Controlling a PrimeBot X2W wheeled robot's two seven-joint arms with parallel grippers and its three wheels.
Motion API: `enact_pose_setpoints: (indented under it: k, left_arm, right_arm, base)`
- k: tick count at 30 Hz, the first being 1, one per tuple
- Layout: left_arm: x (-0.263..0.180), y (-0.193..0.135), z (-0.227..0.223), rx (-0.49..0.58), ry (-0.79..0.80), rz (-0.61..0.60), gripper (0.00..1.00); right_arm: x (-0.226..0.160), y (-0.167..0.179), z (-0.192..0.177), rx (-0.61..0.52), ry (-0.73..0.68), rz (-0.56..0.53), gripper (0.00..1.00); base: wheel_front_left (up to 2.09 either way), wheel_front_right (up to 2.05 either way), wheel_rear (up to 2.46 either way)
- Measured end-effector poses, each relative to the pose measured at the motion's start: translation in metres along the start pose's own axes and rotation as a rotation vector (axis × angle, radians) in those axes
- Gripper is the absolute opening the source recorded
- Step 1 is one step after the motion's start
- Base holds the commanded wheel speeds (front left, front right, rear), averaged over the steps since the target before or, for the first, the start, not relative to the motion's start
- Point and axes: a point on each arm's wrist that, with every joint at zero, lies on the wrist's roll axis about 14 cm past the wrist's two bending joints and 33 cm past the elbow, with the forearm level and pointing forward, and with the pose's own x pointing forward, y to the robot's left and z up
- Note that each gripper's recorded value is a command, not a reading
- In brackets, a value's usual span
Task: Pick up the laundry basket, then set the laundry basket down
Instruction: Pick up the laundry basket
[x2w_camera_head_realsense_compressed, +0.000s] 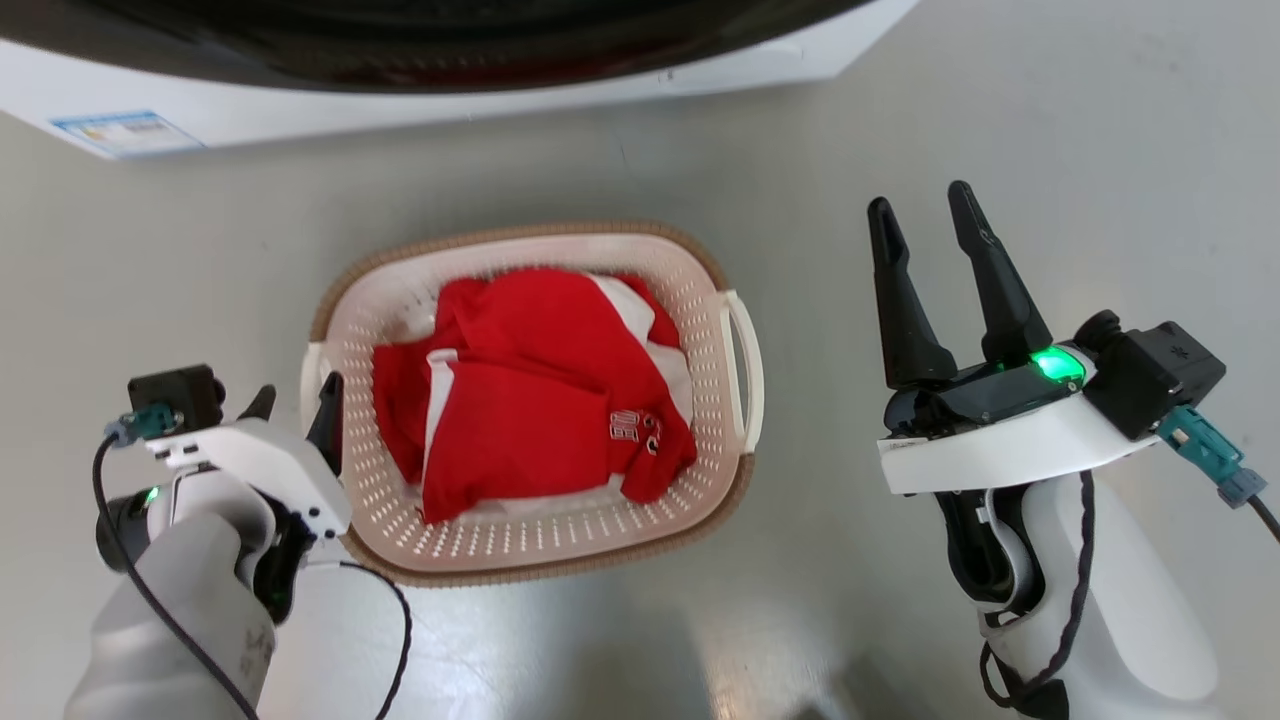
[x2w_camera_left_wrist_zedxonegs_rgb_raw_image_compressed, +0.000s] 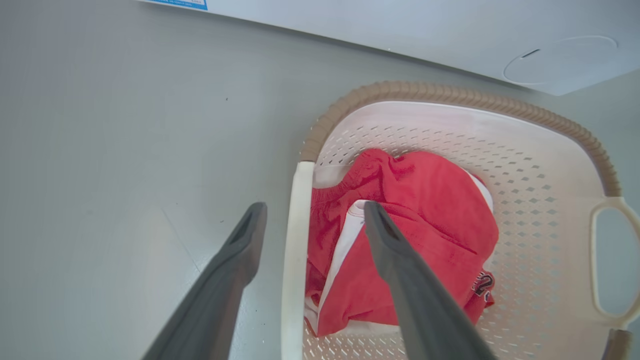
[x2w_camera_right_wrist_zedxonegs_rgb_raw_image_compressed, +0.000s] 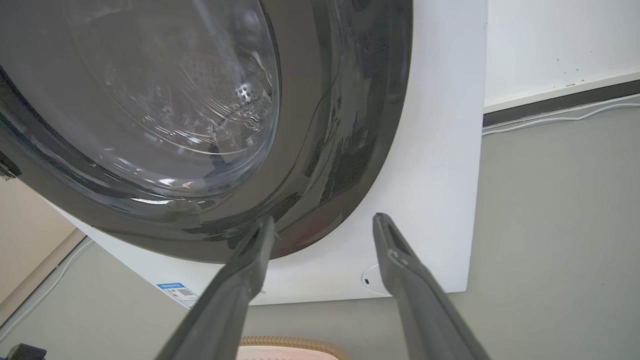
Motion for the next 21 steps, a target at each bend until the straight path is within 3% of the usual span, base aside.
enact_pose_setpoints:
  k: [8, 11, 21]
  left_arm:
    - [-0.039, -0.023, 0.051, 0.045, -0.172, -0.071, 1.00]
    - [-0.065, -0.037, 0.084, 0.074, -0.296, -0.109, 1.00]
    - [-0.161, -0.053, 0.122, 0.127, -0.571, -0.126, 1.00]
  right_arm:
    - [-0.020, 0.003, 0.034, 0.066, -0.066, -0.021, 1.00]
    - [-0.030, 0.011, 0.049, 0.057, -0.096, -0.005, 1.00]
    - [-0.078, 0.022, 0.071, 0.040, -0.135, 0.000, 1.00]
  base:
    - [0.00, 0.00, 0.00]
    - [0.00, 0.00, 0.00]
    - [0.00, 0.00, 0.00]
